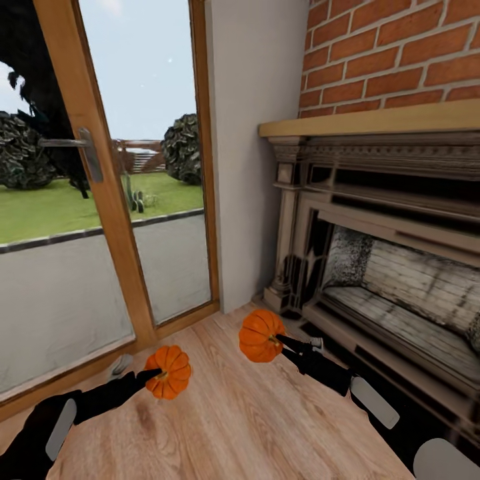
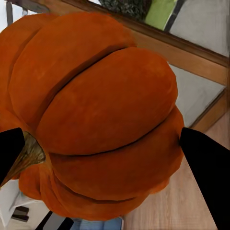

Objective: Place each of the two pumpkins and all three candles from the living room inside a cabinet in the living room (use any cabinet), then make sure every cabinet is closed, and position the cauldron so it is next to a table in the living room.

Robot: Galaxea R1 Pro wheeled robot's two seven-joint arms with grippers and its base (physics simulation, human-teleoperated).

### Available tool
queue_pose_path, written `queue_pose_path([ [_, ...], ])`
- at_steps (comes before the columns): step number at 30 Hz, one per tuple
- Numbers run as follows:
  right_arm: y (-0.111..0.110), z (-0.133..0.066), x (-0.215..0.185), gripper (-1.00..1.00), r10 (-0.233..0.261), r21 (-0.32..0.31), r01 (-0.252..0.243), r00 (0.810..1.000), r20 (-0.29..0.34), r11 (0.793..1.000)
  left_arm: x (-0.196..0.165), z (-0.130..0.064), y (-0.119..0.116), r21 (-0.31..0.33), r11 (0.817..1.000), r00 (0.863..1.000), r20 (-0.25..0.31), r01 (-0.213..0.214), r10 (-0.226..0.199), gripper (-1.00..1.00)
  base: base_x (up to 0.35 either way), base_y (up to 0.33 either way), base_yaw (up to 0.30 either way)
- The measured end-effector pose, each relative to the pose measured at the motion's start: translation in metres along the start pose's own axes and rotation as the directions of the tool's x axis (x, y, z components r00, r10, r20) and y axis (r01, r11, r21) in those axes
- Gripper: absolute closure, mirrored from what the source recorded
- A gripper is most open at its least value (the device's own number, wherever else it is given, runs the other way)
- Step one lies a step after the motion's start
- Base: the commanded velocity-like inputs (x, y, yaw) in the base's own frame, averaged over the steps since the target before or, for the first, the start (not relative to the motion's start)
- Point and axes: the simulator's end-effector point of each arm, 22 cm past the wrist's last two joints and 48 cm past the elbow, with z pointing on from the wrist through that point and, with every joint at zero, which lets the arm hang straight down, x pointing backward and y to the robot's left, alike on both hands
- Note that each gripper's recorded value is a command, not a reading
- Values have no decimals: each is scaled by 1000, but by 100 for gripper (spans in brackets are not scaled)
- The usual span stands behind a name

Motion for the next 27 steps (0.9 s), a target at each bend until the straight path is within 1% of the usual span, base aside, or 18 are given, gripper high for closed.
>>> queue_pose_path([
  [5, 10, 1, -5, 100, -2, -1, 2, 1000, 0, 1000, -3, -2, -10, 2, 1000, 1000, -10, -8, 8, 100, 0, 0, -278],
  [27, 52, 6, -25, 100, -8, -3, 8, 1000, 2, 1000, -30, -20, -46, 8, 1000, 1000, -4, -14, 14, 100, 0, 0, -278],
])
